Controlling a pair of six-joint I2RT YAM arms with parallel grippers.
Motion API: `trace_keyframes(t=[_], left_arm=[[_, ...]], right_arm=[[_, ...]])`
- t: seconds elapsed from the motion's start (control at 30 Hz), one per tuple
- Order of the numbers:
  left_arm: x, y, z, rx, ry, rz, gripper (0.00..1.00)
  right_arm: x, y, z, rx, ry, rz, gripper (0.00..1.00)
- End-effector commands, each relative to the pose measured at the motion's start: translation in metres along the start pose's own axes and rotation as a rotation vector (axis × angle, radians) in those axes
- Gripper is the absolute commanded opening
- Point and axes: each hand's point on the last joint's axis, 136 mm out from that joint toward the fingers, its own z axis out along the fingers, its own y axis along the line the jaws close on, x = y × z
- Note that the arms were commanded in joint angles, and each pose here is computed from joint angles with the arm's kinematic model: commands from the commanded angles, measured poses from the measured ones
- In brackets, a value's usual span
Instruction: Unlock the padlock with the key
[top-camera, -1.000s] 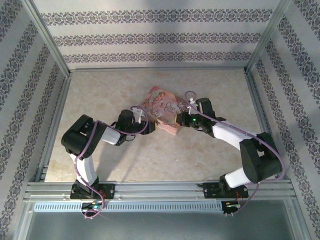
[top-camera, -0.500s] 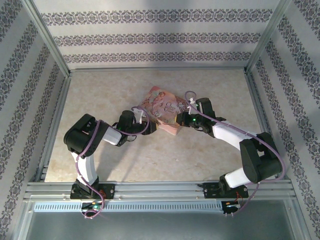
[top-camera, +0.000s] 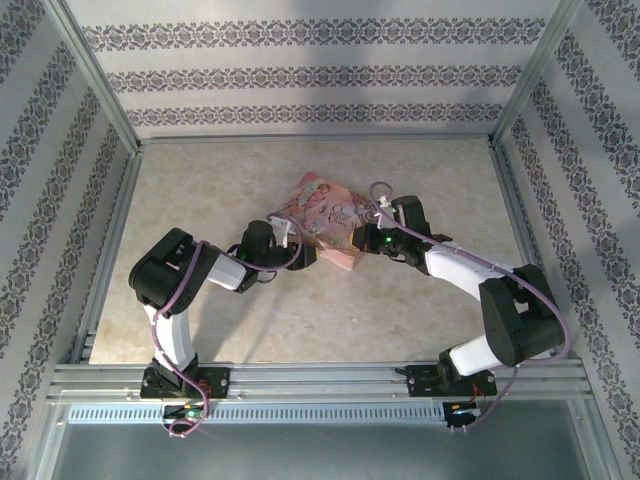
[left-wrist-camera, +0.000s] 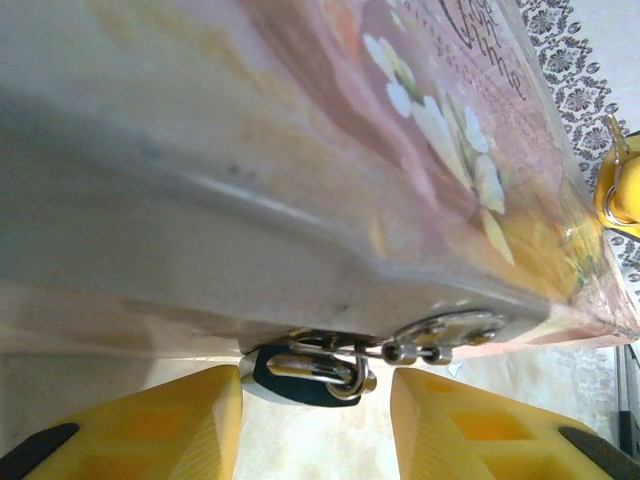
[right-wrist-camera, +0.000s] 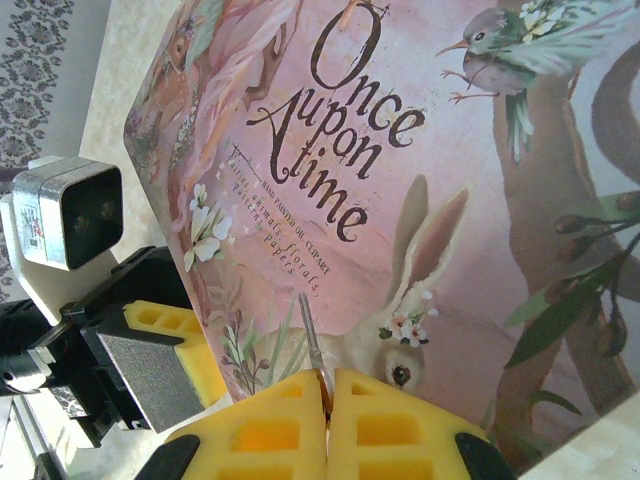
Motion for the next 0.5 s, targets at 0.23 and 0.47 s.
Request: trace_keyframes(t=[0.23,0.47], left_arm=[[-0.0061,-0.0069,0.0078,0.003,-0.008,0.038,0.41],[-0.0026,-0.0065,0.0121,-0.004,0.007,0.043,0.40]], right_arm=[[-0.0032,0.0004,-0.0012,0.017,-0.011,-0.024,0.00],[-0.0020,-0.0010,-0.0006,0.020,-0.008,-0.022,0.00]])
